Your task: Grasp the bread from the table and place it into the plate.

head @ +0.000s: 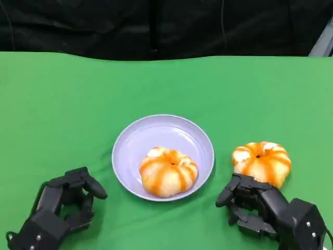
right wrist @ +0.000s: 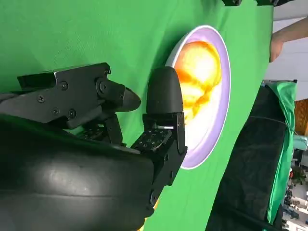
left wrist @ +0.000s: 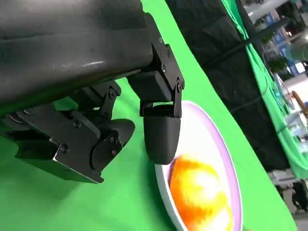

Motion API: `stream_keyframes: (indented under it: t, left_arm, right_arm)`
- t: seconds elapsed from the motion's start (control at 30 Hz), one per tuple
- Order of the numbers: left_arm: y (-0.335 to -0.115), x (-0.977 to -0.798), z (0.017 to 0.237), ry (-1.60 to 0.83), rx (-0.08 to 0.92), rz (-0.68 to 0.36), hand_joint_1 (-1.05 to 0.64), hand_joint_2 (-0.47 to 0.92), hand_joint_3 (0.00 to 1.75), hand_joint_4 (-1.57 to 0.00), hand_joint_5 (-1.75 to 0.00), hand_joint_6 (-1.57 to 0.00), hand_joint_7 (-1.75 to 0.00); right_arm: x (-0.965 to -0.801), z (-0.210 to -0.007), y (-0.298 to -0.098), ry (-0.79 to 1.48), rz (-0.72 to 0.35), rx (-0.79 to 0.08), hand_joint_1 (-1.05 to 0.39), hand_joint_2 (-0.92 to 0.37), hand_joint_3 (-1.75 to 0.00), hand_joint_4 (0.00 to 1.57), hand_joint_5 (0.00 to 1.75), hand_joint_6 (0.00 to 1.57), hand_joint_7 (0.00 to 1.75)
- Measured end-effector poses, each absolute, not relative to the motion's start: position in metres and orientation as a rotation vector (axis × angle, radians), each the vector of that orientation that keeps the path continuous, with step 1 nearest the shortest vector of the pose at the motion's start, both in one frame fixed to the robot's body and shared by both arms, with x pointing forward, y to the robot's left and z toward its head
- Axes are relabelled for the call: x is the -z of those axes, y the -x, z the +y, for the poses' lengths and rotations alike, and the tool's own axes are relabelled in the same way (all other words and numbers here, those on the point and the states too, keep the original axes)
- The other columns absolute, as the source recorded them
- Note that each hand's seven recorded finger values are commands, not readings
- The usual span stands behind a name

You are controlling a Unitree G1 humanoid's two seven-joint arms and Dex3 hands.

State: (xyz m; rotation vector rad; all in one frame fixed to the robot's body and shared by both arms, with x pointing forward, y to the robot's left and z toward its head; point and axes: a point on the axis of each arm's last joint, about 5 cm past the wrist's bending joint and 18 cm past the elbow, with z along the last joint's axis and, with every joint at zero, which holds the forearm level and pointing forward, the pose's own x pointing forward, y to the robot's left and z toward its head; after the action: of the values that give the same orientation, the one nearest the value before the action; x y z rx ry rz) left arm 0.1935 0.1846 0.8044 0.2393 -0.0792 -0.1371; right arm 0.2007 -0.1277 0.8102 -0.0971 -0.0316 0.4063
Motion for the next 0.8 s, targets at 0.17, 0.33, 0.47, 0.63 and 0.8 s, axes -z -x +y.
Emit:
stream_keyframes:
  t: [0.17,0.33,0.47,0.63,0.8]
  left_arm:
    - [-0.1923,-0.8039,0.1805,-0.224,0.166,-0.091,-0.05,0.46,1.18,-0.87,-1.64,-0.86,-1.36]
    - [-0.1917,-0.8036,0.1789,-0.231,0.184,-0.095,-0.05,0.46,1.17,-0.86,-1.64,-0.86,-1.36]
    - [-0.1896,-0.8023,0.1793,-0.231,0.184,-0.088,-0.04,0.47,1.16,-0.85,-1.66,-0.85,-1.36]
    - [-0.1888,-0.8018,0.1795,-0.229,0.183,-0.085,-0.04,0.47,1.15,-0.84,-1.67,-0.84,-1.36]
    - [-0.1886,-0.8018,0.1796,-0.228,0.184,-0.086,-0.05,0.46,1.15,-0.83,-1.68,-0.84,-1.36]
  right_arm:
    - [-0.8101,-0.1279,-0.2005,0.096,-0.032,-0.408,0.02,-0.87,-0.66,0.69,1.71,0.73,1.34]
    - [-0.8101,-0.1278,-0.2002,0.097,-0.032,-0.407,0.01,-0.87,-0.66,0.69,1.70,0.73,1.34]
    - [-0.8102,-0.1277,-0.2001,0.099,-0.033,-0.406,0.00,-0.85,-0.67,0.69,1.72,0.72,1.35]
    - [-0.8102,-0.1278,-0.2001,0.099,-0.032,-0.407,0.00,-0.84,-0.69,0.68,1.73,0.72,1.36]
    - [-0.8102,-0.1281,-0.2001,0.096,-0.032,-0.407,0.00,-0.84,-0.69,0.67,1.73,0.72,1.37]
